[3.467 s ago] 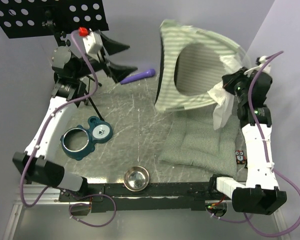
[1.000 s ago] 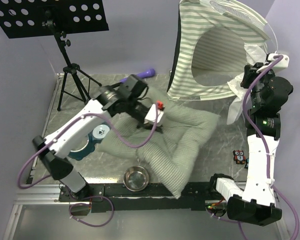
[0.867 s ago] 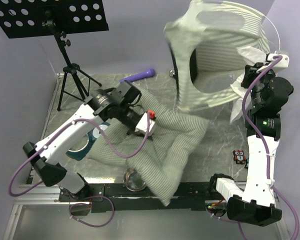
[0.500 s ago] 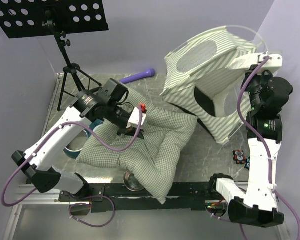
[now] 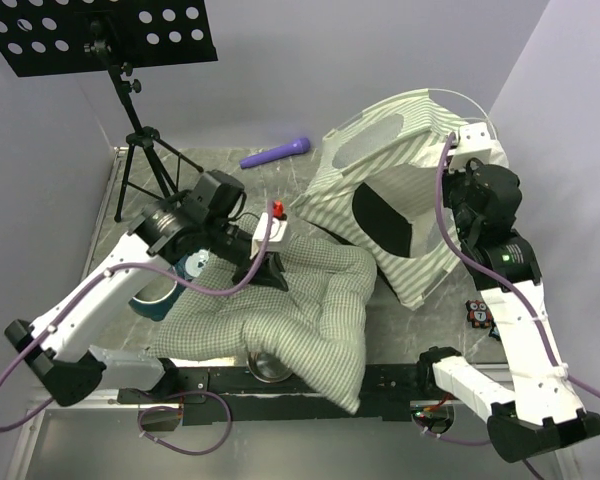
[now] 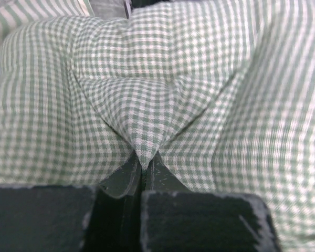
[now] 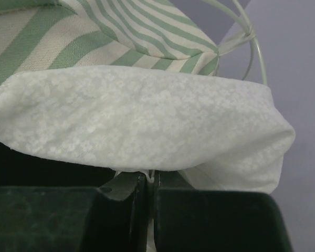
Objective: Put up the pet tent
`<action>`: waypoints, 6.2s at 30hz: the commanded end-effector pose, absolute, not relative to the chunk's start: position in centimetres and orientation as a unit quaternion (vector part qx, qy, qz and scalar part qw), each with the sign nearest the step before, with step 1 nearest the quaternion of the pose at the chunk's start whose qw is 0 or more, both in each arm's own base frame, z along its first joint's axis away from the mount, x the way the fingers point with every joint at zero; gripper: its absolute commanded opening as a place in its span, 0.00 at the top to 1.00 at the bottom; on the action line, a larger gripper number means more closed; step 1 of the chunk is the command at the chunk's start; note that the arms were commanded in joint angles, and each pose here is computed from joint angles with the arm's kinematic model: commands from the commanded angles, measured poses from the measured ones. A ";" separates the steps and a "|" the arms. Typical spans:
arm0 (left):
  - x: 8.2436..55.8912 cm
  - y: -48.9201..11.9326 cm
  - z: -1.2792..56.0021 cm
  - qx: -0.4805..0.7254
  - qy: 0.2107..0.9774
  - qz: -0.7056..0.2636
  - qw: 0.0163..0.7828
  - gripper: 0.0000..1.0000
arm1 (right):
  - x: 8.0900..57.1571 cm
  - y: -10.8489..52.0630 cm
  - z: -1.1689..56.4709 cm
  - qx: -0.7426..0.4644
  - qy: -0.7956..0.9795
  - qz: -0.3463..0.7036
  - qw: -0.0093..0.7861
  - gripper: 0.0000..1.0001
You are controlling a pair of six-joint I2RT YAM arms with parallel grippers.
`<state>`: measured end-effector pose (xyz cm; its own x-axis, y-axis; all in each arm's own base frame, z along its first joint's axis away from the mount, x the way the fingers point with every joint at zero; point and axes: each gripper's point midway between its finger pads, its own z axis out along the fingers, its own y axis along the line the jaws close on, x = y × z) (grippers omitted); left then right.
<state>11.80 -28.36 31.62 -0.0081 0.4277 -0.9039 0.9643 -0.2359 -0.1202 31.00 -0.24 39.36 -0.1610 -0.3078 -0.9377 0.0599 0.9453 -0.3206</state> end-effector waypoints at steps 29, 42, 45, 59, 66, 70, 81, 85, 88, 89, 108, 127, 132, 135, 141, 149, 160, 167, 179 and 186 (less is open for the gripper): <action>29.3 -33.0 30.2 0.286 0.739 -0.402 0.458 1.00 | 24.3 14.6 33.5 -0.210 0.842 0.207 0.451 1.00; 29.5 -34.4 25.3 0.419 0.677 -0.421 0.434 0.37 | 28.2 17.4 32.0 -0.184 0.869 0.249 0.387 1.00; 27.3 -33.1 26.6 0.462 0.622 -0.411 0.481 0.22 | 29.6 17.3 31.2 -0.160 0.881 0.237 0.377 1.00; 15.6 -33.7 23.6 0.614 0.510 -0.328 0.505 0.21 | 32.1 16.8 28.8 -0.118 0.901 0.200 0.366 1.00; 13.8 -36.2 15.8 0.650 0.505 -0.237 0.516 0.19 | 32.5 16.1 28.6 -0.116 0.904 0.170 0.375 1.00; 14.8 -37.5 13.5 0.645 0.510 -0.208 0.530 0.11 | 32.1 16.0 27.8 -0.121 0.907 0.164 0.369 1.00; 19.3 -38.3 11.3 0.617 0.541 -0.103 0.562 0.56 | 31.3 16.2 26.6 -0.131 0.912 0.172 0.348 1.00; 20.5 -37.8 16.8 0.543 0.582 -0.211 0.568 0.99 | 31.2 16.6 26.6 -0.148 0.910 0.179 0.343 1.00; 23.2 -36.3 21.6 0.460 0.624 -0.280 0.567 0.99 | 30.9 17.0 26.7 -0.168 0.906 0.190 0.340 1.00; 24.6 -35.5 22.9 0.426 0.642 -0.289 0.568 0.99 | 30.8 17.1 26.8 -0.176 0.903 0.193 0.341 1.00; 41.3 -37.7 20.2 0.235 0.774 -0.217 0.546 0.99 | 28.1 20.3 29.2 -0.200 0.885 0.312 0.283 1.00; 27.2 -28.5 27.6 0.338 0.705 -0.360 0.509 0.04 | 32.9 16.7 26.6 -0.125 0.916 0.249 0.288 1.00; 28.4 -21.7 21.4 0.199 0.821 -0.281 0.456 0.03 | 33.0 16.6 26.5 -0.115 0.918 0.246 0.289 1.00; 28.9 -20.1 17.2 0.154 0.855 -0.255 0.424 0.03 | 32.9 16.5 26.6 -0.108 0.917 0.246 0.294 1.00; 30.1 -19.5 10.2 0.117 0.895 -0.214 0.373 0.02 | 33.1 16.2 26.5 -0.114 0.919 0.235 0.294 1.00; 31.6 -23.5 8.5 0.163 0.874 -0.285 0.359 0.43 | 32.7 16.4 26.2 -0.133 0.919 0.240 0.284 1.00; 33.3 -31.5 27.4 0.332 0.690 -0.243 0.596 0.99 | 31.8 17.6 25.6 -0.168 0.920 0.256 0.245 1.00; 37.6 -34.6 25.5 0.333 0.656 -0.181 0.653 0.99 | 30.9 19.4 26.7 -0.174 0.907 0.314 0.219 1.00; 33.6 -30.6 26.1 0.350 0.670 -0.336 0.562 0.00 | 32.9 17.6 26.9 -0.105 0.910 0.333 0.221 1.00; 25.2 -30.3 27.8 0.456 0.615 -0.386 0.515 0.05 | 32.9 17.7 26.3 -0.101 0.912 0.335 0.215 1.00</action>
<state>31.06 -28.29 30.08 -0.0317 0.0883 -0.9956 0.8572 0.5147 0.0184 35.07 18.16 28.68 -0.7644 -0.0964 -0.6375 -0.4766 0.7504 0.4580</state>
